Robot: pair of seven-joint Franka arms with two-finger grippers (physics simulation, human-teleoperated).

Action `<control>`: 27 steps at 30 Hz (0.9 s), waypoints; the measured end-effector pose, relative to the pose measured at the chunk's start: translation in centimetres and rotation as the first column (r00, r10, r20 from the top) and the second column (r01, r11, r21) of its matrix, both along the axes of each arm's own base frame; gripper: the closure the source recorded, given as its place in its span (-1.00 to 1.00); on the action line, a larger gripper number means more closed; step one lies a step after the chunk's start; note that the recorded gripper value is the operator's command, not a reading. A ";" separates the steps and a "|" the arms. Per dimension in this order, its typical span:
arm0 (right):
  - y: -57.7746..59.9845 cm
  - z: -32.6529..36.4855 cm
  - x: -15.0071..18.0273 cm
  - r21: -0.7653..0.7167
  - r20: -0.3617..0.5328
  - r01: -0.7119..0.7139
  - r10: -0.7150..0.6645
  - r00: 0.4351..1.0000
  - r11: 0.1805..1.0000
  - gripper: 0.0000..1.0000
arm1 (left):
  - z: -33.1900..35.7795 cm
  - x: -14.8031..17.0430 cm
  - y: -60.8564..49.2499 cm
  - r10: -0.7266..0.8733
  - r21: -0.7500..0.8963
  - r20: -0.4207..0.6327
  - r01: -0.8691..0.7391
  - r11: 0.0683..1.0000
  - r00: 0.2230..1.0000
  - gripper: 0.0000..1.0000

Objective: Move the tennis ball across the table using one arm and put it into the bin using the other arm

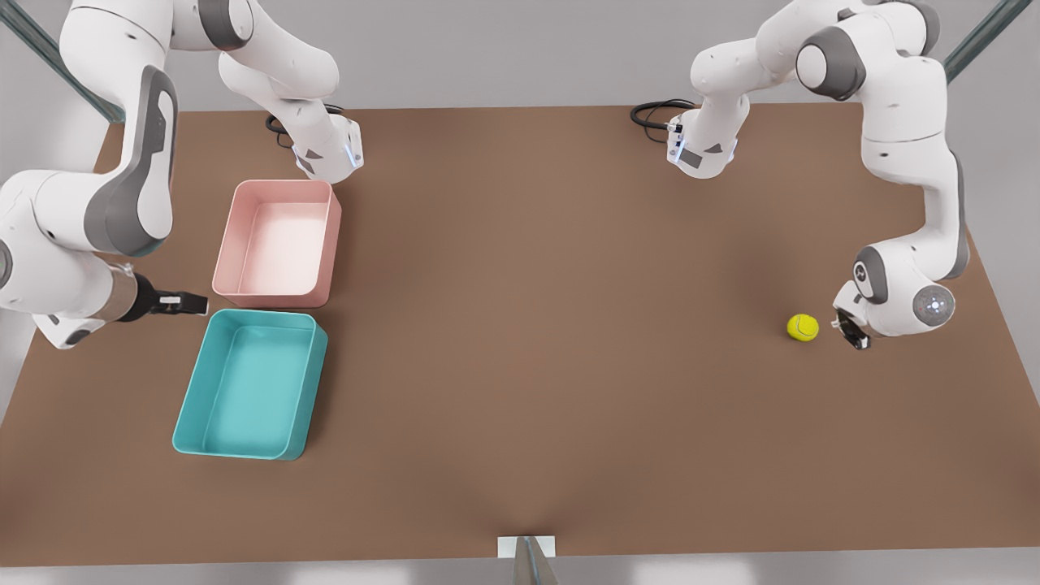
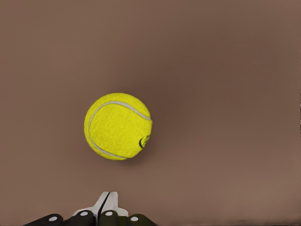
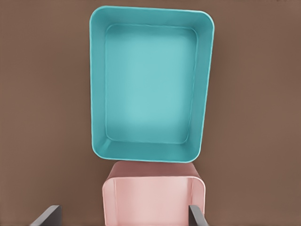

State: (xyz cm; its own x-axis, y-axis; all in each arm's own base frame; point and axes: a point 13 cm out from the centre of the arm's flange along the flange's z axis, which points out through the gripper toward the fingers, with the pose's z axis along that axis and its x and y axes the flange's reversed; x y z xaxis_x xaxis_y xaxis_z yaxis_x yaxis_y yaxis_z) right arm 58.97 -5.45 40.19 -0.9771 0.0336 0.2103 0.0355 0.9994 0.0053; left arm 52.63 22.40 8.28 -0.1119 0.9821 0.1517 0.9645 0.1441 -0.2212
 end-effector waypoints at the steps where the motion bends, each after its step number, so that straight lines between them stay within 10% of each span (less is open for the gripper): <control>1: 0.0 0.0 0.0 0.001 0.000 -0.003 0.003 1.000 1.000 -1.00 | -0.4 -0.4 0.2 -0.016 -0.001 -0.009 0.016 1.000 1.000 0.57; 15: -0.8 -0.8 0.2 0.016 -0.007 -0.029 0.029 1.000 0.999 -1.00 | -3.2 0.4 -1.4 -0.216 -0.012 -0.021 0.215 0.976 0.976 0.57; 21: -0.8 -0.9 0.2 0.020 -0.009 -0.039 0.039 0.999 0.999 -1.00 | -2.8 3.3 -24.2 -0.398 -0.094 0.022 0.398 0.913 0.917 0.57; 26: -1.0 -0.9 0.2 0.023 -0.008 -0.046 0.046 0.999 0.999 -1.00 | 4.6 7.3 -32.9 -0.010 -0.171 0.142 0.035 0.985 0.990 0.57; 27: -1.1 -1.0 0.2 0.024 -0.009 -0.046 0.046 0.999 0.999 -1.00 | 7.0 9.4 -32.3 0.111 -0.186 0.172 -0.078 0.979 0.979 -0.55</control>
